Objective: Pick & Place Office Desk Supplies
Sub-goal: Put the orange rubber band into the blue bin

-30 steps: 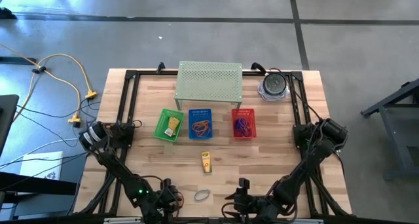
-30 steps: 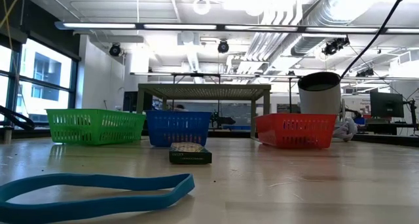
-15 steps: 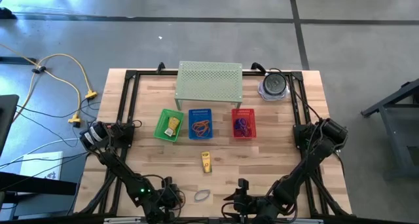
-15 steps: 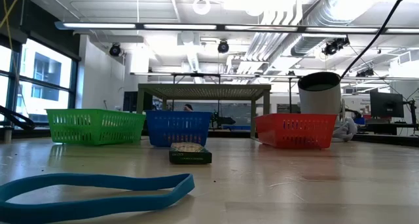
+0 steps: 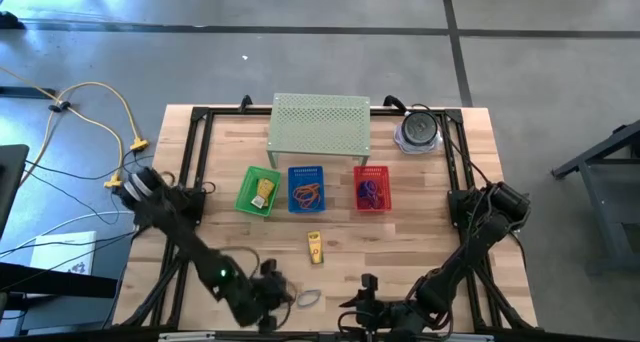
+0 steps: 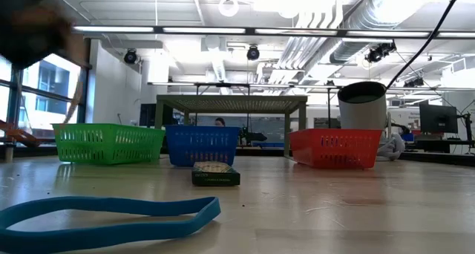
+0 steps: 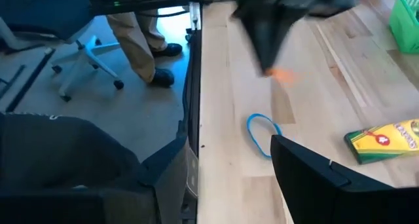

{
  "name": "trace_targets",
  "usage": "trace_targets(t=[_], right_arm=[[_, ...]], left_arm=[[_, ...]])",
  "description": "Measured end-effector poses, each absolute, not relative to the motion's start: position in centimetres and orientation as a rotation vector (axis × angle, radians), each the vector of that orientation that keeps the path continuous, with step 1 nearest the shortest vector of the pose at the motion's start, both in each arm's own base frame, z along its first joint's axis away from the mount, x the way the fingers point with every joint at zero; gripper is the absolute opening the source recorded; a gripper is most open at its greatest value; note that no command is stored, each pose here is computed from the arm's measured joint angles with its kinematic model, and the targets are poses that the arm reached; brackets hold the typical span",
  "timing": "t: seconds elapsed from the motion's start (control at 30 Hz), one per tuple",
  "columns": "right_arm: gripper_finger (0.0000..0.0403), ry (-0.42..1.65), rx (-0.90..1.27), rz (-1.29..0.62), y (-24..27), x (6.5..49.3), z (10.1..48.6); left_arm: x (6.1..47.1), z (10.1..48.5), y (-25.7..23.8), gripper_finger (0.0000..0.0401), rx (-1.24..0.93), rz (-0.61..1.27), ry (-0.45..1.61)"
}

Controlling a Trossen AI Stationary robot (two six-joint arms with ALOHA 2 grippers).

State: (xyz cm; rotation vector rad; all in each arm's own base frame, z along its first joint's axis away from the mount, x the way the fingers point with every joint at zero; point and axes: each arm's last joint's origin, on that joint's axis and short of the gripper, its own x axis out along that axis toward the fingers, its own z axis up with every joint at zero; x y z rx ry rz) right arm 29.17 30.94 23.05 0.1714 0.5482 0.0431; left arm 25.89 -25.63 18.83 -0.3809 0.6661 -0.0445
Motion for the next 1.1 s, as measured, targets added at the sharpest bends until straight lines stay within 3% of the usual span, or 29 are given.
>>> trace_targets(t=[0.33,0.7,0.93,1.1], right_arm=[[0.0205,0.545,0.033,0.083,31.0,29.2,23.0],[0.0205,0.551,-0.129,0.121,30.9,29.1,22.9],[0.0205,0.565,-0.202,0.121,30.3,29.5,22.7],[0.0205,0.595,-0.232,0.089,29.2,30.3,22.4]], left_arm=[[28.7,25.9,-14.1,0.0001,-0.324,0.081,0.628],[31.4,24.8,-1.0,0.0001,-0.294,0.141,0.793],[31.3,23.2,3.3,0.0001,-0.373,0.114,0.897],[31.4,21.9,4.9,0.0004,-0.293,0.113,0.955]])
